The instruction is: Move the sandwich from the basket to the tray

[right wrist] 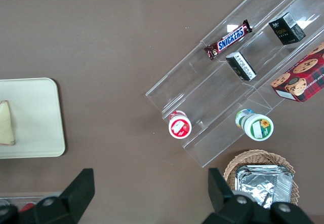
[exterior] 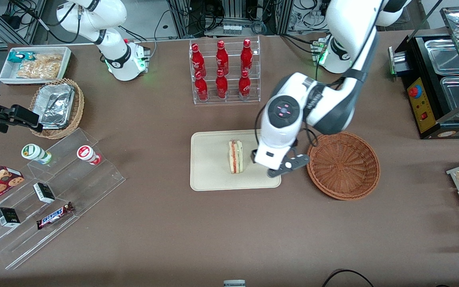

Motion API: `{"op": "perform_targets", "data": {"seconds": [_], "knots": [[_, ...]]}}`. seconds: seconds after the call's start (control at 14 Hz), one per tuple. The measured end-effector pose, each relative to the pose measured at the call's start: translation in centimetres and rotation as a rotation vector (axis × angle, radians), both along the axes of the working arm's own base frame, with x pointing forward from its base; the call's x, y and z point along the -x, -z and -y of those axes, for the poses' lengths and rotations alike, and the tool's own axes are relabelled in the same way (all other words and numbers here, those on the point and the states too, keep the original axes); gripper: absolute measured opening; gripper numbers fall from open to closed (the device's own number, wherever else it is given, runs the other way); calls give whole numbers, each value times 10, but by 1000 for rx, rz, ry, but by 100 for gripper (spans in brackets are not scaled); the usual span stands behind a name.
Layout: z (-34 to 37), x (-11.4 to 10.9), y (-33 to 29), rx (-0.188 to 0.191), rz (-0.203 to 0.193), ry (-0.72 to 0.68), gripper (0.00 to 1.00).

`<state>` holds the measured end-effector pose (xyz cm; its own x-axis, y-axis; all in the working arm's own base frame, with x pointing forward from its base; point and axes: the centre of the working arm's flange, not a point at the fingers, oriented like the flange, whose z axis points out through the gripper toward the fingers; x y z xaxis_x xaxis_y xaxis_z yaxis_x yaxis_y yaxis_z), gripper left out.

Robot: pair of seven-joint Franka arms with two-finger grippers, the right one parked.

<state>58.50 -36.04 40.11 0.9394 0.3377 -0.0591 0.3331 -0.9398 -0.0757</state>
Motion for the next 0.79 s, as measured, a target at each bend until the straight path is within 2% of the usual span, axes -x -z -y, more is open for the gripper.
{"op": "perform_targets", "data": {"seconds": [0.14, 0.29, 0.57, 0.79], "knots": [[-45, -6, -6, 1, -19, 43, 100], [-90, -3, -21, 4, -35, 97, 100], [-169, 24, -68, 5, -119, 251, 100], [-228, 36, -110, 32, -154, 356, 100]]}}
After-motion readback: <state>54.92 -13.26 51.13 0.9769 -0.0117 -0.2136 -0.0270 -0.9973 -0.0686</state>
